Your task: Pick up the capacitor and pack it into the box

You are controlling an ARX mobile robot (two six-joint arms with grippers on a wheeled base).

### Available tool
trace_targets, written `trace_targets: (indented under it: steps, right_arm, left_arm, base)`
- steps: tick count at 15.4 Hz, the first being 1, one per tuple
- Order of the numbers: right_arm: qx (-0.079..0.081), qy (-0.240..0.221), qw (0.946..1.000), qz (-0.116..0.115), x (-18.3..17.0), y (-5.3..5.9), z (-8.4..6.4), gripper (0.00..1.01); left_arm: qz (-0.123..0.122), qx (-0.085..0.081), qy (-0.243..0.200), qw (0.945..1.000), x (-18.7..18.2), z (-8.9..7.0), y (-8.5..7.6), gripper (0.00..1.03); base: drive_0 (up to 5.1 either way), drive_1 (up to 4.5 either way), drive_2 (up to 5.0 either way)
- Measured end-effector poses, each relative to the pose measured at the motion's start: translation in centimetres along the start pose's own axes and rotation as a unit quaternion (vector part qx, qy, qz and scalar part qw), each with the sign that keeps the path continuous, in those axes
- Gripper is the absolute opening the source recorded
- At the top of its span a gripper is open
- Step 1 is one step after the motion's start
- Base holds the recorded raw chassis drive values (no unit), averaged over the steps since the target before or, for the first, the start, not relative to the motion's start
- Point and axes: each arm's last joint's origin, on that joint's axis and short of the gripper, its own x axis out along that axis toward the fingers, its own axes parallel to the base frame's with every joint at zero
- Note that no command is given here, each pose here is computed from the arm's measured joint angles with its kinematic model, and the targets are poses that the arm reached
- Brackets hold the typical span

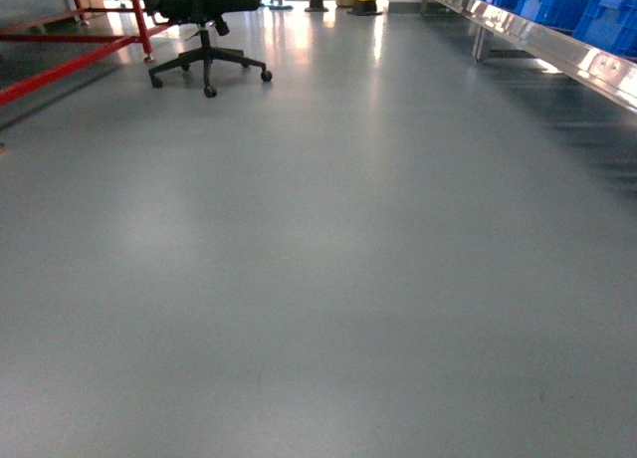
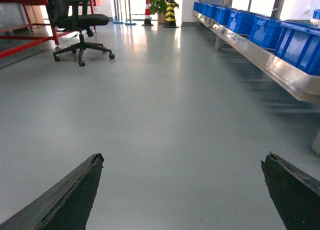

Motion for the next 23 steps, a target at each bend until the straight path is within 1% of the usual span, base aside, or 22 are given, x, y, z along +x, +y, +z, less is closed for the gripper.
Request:
trace_targets:
  steps: [23]
  right_arm:
    - [0.000, 0.000, 1.0000, 0.000, 0.00, 0.00, 0.00, 0.98]
  left_arm:
    - [0.000, 0.000, -0.001, 1.0000, 0.00, 0.01, 0.00, 0.43]
  base:
    - [-5.0, 2.48, 2.5]
